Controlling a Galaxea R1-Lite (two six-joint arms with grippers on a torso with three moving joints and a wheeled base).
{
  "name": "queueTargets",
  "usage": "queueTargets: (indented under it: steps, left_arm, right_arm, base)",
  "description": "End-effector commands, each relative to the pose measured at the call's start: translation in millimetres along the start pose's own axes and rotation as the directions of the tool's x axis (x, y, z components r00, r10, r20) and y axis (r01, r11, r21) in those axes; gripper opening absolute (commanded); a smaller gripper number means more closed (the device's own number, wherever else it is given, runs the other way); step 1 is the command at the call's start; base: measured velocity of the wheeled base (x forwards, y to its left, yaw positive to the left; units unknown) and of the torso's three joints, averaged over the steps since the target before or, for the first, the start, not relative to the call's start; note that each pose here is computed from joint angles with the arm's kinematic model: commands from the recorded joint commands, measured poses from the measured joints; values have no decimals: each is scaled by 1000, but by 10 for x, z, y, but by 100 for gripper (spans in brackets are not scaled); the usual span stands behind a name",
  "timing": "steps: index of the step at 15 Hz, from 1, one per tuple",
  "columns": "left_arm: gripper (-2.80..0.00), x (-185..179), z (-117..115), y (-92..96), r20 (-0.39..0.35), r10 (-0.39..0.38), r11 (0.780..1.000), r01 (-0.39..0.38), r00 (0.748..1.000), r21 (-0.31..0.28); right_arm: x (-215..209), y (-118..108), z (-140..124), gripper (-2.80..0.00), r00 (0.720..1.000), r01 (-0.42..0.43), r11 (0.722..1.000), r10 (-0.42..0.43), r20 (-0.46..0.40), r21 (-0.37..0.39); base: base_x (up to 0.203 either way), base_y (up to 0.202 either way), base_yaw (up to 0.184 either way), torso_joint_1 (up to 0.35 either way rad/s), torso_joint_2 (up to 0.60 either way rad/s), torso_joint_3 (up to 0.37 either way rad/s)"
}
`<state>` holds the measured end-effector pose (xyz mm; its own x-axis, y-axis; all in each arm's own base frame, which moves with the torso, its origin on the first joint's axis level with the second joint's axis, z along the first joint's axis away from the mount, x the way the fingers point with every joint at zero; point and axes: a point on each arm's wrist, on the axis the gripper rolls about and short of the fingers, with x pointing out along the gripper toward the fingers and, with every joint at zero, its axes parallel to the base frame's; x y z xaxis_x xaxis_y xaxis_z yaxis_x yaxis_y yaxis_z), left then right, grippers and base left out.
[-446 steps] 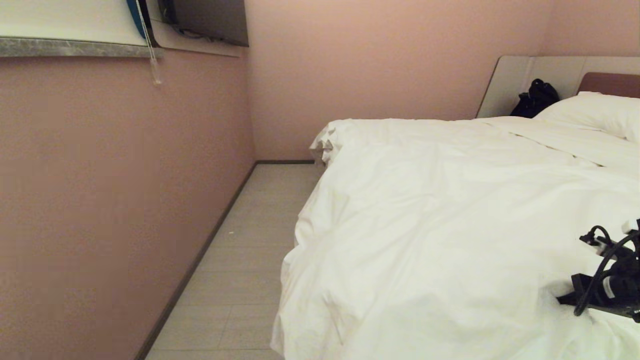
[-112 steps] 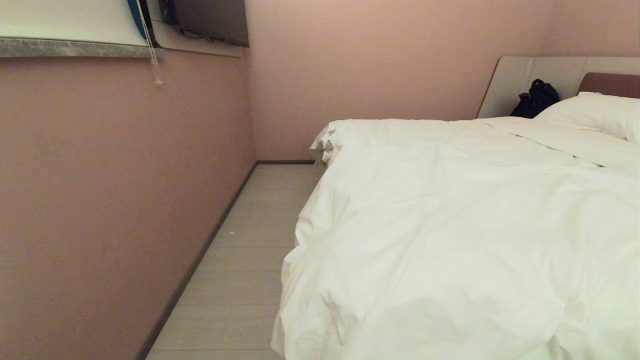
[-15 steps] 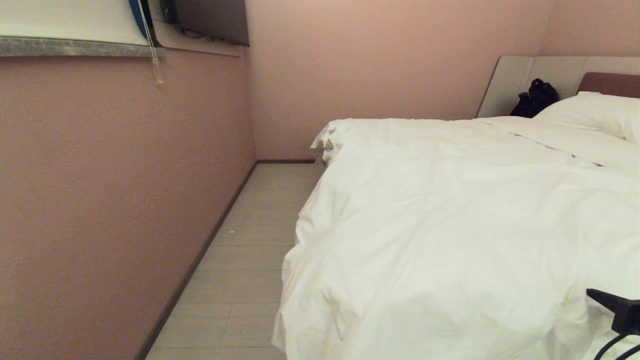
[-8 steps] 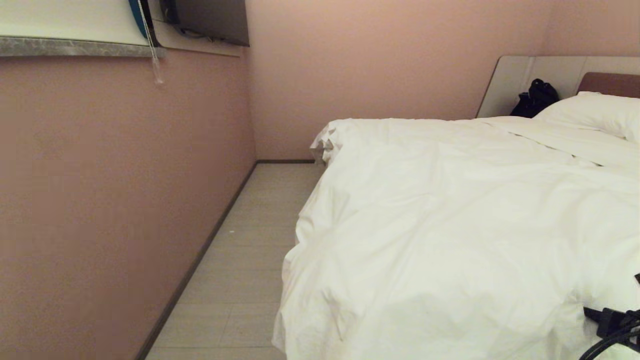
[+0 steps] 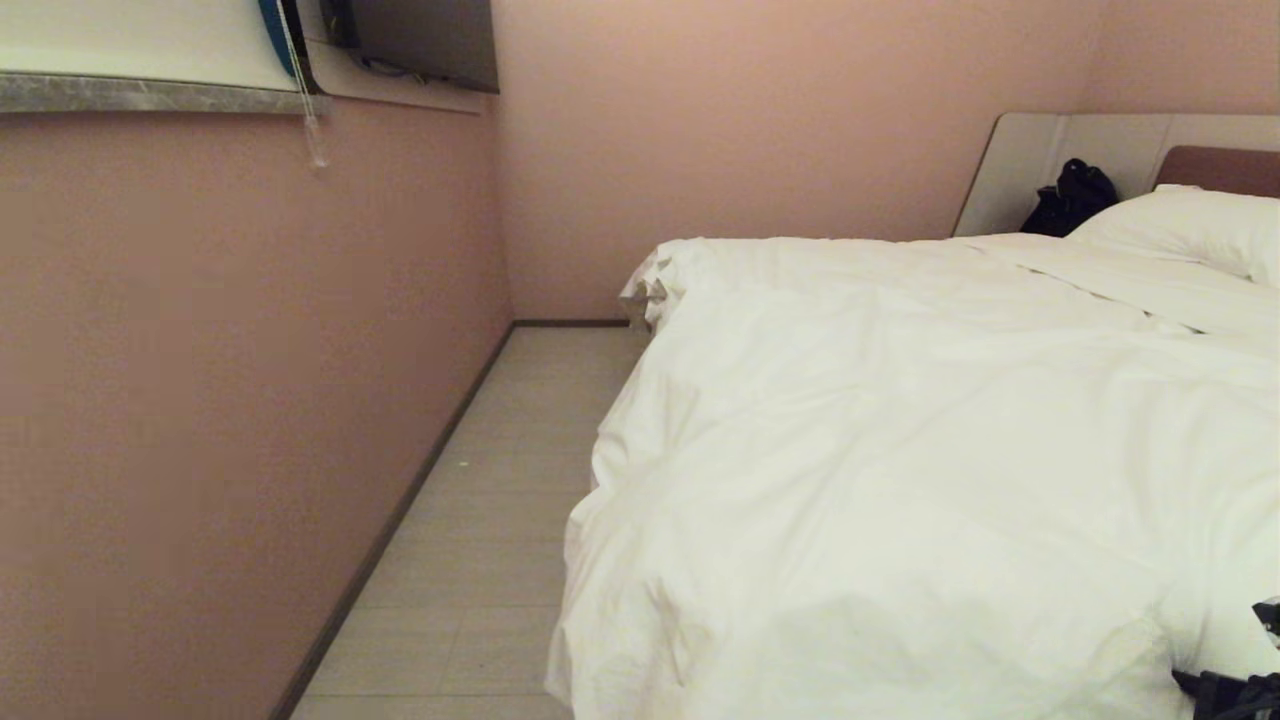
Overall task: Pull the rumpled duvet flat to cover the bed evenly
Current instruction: Flatten the corners of the folded blanket
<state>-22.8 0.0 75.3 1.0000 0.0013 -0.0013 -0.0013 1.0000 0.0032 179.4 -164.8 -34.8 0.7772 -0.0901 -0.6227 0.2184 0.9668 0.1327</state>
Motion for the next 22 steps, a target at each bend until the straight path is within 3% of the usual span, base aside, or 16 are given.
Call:
queueTargets:
  steps: [1,7,11,13,16,19,22]
  left_arm:
    - [-280,0,1,0,1,0,1000,0,1000,0]
    - [-280,0,1,0,1,0,1000,0,1000,0]
    - [-280,0,0,0,0,0,1000,0,1000,0]
    - [-280,0,1,0,1,0,1000,0,1000,0]
    - [-280,0,1,0,1,0,1000,0,1000,1]
    - [-280,0,1,0,1,0,1000,0,1000,0]
    - [-280,0,1,0,1,0,1000,0,1000,0]
  right_arm:
    - [9,-44,-138,-280,1000,18,998,-18,-7,-52]
    - [-237,-1,-367,-280,997,23,998,-27,-66,-62]
    - [-354,26,-205,-280,999,29,994,-28,17,-105]
    - [-410,54,-100,-280,997,-2,990,13,79,-140]
    - [-486,181,186,-280,978,-37,983,73,194,-180]
    - [-593,371,679,-280,921,-66,982,128,368,-176]
    - [-716,572,1032,-280,882,-120,983,171,439,-143]
  base:
    - [0,0,0,0,0,0]
    - [0,0,0,0,0,0]
    - [0,0,0,0,0,0]
    - [0,0,0,0,0,0]
    - [0,0,0,0,0,0]
    - [0,0,0,0,0,0]
    - [0,0,0,0,0,0]
